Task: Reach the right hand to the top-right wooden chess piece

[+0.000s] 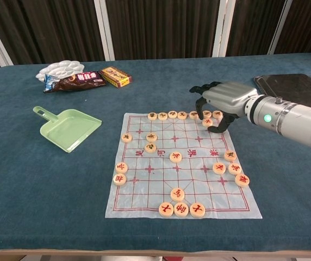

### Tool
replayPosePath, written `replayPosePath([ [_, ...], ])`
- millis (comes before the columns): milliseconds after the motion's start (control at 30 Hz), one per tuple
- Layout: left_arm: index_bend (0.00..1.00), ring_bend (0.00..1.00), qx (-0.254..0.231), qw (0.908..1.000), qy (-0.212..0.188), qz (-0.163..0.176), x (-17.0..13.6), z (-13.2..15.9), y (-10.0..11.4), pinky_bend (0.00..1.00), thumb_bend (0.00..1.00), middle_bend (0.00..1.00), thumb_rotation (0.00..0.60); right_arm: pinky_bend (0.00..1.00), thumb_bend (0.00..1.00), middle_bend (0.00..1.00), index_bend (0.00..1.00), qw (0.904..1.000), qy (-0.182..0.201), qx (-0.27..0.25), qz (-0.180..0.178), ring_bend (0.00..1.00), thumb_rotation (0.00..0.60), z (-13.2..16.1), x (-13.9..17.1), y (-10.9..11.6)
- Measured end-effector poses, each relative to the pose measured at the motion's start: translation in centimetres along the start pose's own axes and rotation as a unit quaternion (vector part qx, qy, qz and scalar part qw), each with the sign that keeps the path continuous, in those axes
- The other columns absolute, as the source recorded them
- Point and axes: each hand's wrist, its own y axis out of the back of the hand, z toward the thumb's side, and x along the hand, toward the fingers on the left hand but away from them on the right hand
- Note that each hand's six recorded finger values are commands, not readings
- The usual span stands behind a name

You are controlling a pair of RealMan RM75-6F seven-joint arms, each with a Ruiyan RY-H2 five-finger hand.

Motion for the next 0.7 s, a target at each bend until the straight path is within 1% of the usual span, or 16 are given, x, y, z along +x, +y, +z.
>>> replayPosePath([
  [533, 0.0, 0.0, 0.001, 1.0, 0.001, 0.001, -0.04, -0.03, 0.04, 0.03, 0.42, 0.0, 0.6, 0.0, 0.46, 0.1, 0.62, 1.0, -0.007, 0.002, 0.003, 0.0, 0.6, -0.1, -0.07, 0.0],
  [700, 0.0, 0.0, 0.001, 1.0, 0.002, 0.001, -0.09, -0.08, 0.09, 0.03, 0.42, 0.0, 0.6, 0.0, 0.46, 0.1, 0.64, 0.9999, -0.008, -0.006, -0.01, 0.0, 0.6, -0.39, 0.09, 0.72],
])
